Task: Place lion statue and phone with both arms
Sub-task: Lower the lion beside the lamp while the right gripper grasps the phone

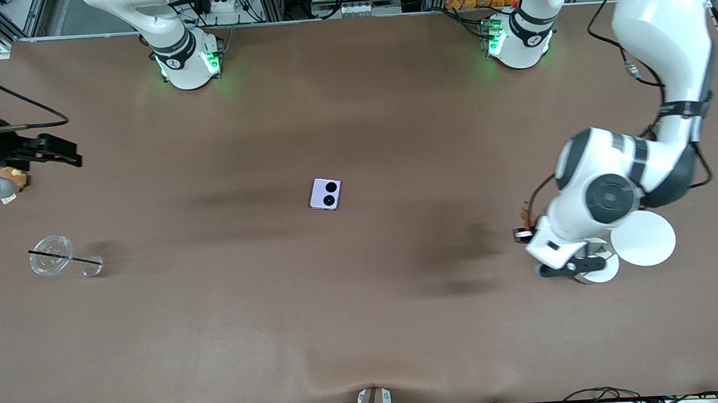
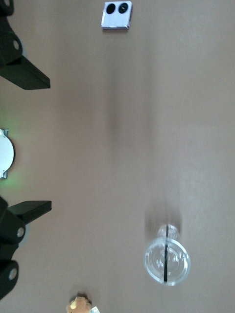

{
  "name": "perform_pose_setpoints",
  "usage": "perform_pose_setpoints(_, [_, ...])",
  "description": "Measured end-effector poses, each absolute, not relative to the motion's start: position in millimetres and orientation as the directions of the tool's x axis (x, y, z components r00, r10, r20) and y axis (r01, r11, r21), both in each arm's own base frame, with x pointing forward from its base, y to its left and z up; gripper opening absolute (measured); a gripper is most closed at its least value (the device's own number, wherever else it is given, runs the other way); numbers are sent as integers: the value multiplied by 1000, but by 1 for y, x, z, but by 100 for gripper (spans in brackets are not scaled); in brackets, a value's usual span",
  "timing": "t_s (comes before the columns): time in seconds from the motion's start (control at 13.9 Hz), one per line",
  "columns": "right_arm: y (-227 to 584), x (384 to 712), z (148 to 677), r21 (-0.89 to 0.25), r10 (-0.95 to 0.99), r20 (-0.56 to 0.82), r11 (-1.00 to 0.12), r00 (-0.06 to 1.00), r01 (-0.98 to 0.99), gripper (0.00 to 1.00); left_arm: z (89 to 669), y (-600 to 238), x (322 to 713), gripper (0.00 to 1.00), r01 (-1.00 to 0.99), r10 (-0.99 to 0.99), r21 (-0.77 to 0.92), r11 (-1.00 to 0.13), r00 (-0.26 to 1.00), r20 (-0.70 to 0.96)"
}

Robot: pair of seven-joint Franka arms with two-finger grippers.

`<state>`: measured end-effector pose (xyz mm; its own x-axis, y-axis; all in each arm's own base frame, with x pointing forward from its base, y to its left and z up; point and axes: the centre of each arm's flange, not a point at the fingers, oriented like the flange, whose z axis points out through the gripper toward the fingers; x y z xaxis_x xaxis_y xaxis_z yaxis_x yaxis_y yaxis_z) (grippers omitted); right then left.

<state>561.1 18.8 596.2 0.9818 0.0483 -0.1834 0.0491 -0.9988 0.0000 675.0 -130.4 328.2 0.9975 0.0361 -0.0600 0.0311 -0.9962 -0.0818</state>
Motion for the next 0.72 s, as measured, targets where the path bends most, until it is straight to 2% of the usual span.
perform_pose_setpoints(0.36, [83, 573, 554, -23, 59, -257, -998, 965, 55, 100, 283, -65, 696, 37, -35, -34, -23, -999, 999, -27])
perform_pose_setpoints(0.72, [155, 597, 483, -63, 66, -289, -997, 955, 50, 100, 261, -79, 698, 37, -74, -74, -7, -997, 997, -10])
